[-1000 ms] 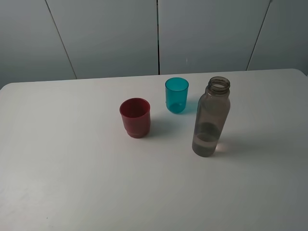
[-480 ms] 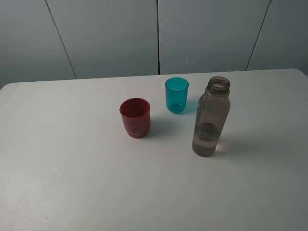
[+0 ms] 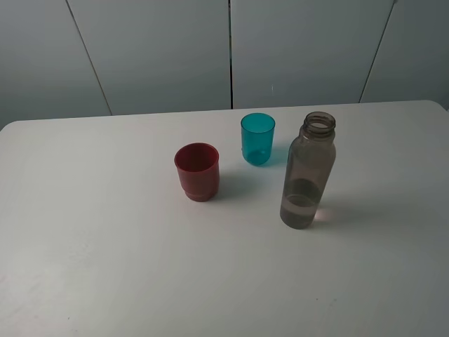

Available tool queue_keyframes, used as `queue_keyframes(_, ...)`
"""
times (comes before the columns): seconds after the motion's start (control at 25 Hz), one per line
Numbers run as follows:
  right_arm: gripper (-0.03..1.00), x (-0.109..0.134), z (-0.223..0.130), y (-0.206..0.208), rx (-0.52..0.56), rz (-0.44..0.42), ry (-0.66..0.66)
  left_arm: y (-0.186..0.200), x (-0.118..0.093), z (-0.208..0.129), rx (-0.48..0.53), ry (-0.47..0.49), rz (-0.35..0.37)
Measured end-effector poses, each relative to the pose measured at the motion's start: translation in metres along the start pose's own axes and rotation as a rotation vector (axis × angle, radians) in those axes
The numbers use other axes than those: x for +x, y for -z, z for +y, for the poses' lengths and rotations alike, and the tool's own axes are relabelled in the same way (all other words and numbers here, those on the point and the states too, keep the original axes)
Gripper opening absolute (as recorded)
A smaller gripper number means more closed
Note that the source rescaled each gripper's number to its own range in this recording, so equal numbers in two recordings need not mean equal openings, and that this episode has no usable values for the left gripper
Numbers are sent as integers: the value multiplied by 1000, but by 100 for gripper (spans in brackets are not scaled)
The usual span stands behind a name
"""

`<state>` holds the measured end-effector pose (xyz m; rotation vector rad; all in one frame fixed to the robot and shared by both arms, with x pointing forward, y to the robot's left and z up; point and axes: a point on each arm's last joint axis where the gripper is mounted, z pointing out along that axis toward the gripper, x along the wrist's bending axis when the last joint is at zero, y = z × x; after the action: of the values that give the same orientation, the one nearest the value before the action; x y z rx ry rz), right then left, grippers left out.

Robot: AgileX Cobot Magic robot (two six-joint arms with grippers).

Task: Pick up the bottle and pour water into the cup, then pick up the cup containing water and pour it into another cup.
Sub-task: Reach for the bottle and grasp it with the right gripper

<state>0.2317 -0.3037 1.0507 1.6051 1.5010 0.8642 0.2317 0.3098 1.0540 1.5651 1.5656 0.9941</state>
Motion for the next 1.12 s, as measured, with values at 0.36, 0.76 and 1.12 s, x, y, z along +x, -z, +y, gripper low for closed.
queue_keyframes(0.36,100,0,0,0,0,0,0,0,0,0,0,-4,0)
queue_keyframes(0.76,100,0,0,0,0,0,0,0,0,0,0,-2,0)
queue_keyframes(1.12,100,0,0,0,0,0,0,0,0,0,0,-2,0)
